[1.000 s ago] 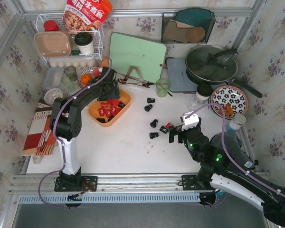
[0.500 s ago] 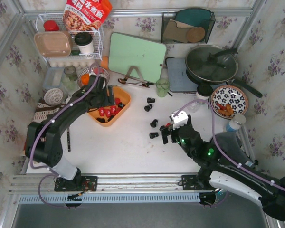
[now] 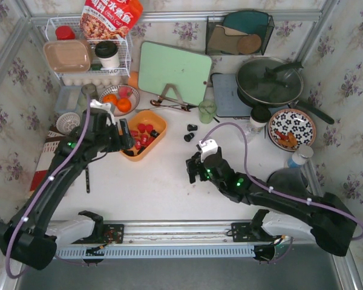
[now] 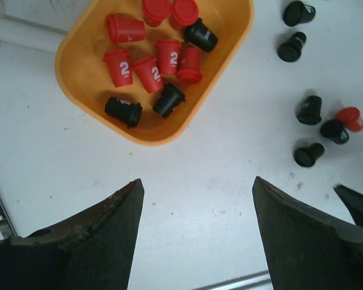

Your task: Mix the coffee capsules in the storage basket

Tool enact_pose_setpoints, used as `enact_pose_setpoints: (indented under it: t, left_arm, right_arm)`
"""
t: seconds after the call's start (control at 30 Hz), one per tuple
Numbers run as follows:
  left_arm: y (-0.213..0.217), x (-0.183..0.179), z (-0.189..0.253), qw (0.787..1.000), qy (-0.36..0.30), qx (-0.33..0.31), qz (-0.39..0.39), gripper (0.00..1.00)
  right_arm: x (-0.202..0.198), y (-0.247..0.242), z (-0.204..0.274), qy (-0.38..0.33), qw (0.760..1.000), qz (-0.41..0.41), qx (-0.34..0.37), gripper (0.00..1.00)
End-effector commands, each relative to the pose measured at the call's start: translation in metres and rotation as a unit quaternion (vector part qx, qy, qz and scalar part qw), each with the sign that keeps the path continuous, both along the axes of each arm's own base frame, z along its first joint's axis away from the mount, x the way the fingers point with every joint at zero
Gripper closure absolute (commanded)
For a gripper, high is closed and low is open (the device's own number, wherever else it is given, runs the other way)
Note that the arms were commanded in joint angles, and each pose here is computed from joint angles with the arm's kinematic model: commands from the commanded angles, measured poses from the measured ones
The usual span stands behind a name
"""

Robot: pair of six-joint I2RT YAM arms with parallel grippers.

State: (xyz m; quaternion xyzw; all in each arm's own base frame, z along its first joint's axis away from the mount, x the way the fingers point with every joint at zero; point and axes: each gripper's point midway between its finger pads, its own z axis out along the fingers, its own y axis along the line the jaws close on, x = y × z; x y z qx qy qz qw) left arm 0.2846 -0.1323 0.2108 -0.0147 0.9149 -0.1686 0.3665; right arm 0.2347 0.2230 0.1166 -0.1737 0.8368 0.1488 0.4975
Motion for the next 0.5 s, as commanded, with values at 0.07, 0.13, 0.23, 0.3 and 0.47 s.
enact_pose_setpoints:
  t: [0.07, 0.13, 0.23, 0.3, 0.47]
  left_arm:
    - [0.008, -0.036, 0.013, 0.999, -0.012, 0.013, -0.05, 0.24]
    - [0.013, -0.04, 0.014, 0.998, -0.021, 0.028, -0.059, 0.24]
    - [0.021, -0.04, 0.01, 0.997, -0.019, 0.053, -0.056, 0.24]
    - [0.025, -0.039, 0.005, 0.996, -0.013, 0.066, -0.052, 0.25]
    - [0.03, -0.04, 0.009, 0.998, 0.0, 0.05, -0.045, 0.25]
  right_arm:
    - [0.006, 0.025, -0.018, 0.023, 0.999, 0.003, 0.037, 0.02]
    - [0.008, 0.023, -0.029, 0.028, 0.999, -0.006, 0.02, 0.04]
    - [0.01, 0.02, -0.042, 0.033, 0.999, -0.011, 0.0, 0.07]
    - [0.012, 0.019, -0.048, 0.035, 0.999, -0.016, -0.008, 0.09]
    - [0.013, 0.019, -0.063, 0.047, 0.998, -0.027, -0.017, 0.15]
